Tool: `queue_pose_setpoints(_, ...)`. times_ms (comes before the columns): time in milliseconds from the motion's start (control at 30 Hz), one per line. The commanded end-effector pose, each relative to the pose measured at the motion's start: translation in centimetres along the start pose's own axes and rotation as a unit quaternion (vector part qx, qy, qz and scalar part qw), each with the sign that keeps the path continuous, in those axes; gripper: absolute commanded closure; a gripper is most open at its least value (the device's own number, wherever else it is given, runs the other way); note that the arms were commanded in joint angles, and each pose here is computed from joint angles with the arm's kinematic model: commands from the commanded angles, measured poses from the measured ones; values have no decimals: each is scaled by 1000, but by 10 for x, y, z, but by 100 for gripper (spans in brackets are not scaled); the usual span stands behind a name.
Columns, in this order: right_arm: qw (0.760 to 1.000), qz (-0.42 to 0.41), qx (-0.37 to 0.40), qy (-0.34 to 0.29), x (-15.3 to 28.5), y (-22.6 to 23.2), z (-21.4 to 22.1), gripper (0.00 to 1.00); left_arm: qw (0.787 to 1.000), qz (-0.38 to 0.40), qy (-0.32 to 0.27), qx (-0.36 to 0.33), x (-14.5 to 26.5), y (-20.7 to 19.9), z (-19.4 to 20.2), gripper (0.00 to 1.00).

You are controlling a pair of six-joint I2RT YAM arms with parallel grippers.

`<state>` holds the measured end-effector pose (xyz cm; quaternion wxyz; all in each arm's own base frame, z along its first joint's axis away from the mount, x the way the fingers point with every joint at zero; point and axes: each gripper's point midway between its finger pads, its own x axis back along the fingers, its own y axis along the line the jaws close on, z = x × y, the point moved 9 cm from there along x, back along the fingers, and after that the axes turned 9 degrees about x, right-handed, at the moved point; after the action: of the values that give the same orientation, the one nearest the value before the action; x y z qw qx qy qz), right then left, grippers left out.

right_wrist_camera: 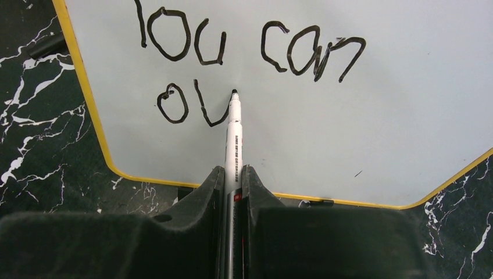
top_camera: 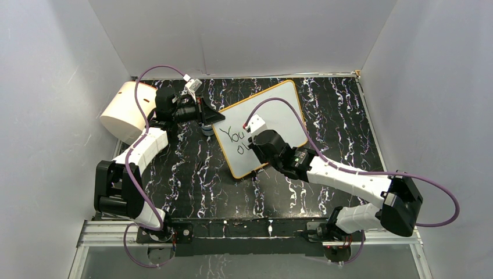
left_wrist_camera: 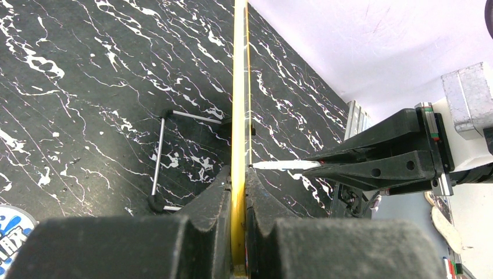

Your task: Write a sentence on the whiteboard

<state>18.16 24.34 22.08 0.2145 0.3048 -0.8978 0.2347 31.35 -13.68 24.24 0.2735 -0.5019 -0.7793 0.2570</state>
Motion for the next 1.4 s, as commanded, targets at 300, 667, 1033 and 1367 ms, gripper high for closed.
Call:
queue_pose_setpoints(300,998,-3,-38,-56,17,-10,-17,100,998,5,53,38,-6,3,28,100)
queue_pose_setpoints(667,999,-2,-49,-19,11,-4,7,100,998,5,53,39,-6,3,28,100)
queue_pose_setpoints(1033,998,4,-54,-26,7,-3,6,100,998,4,55,42,-7,4,29,100)
queue_pose_setpoints(1367,998,14,-56,-23,0,-3,9,100,998,5,55,42,-7,4,30,100)
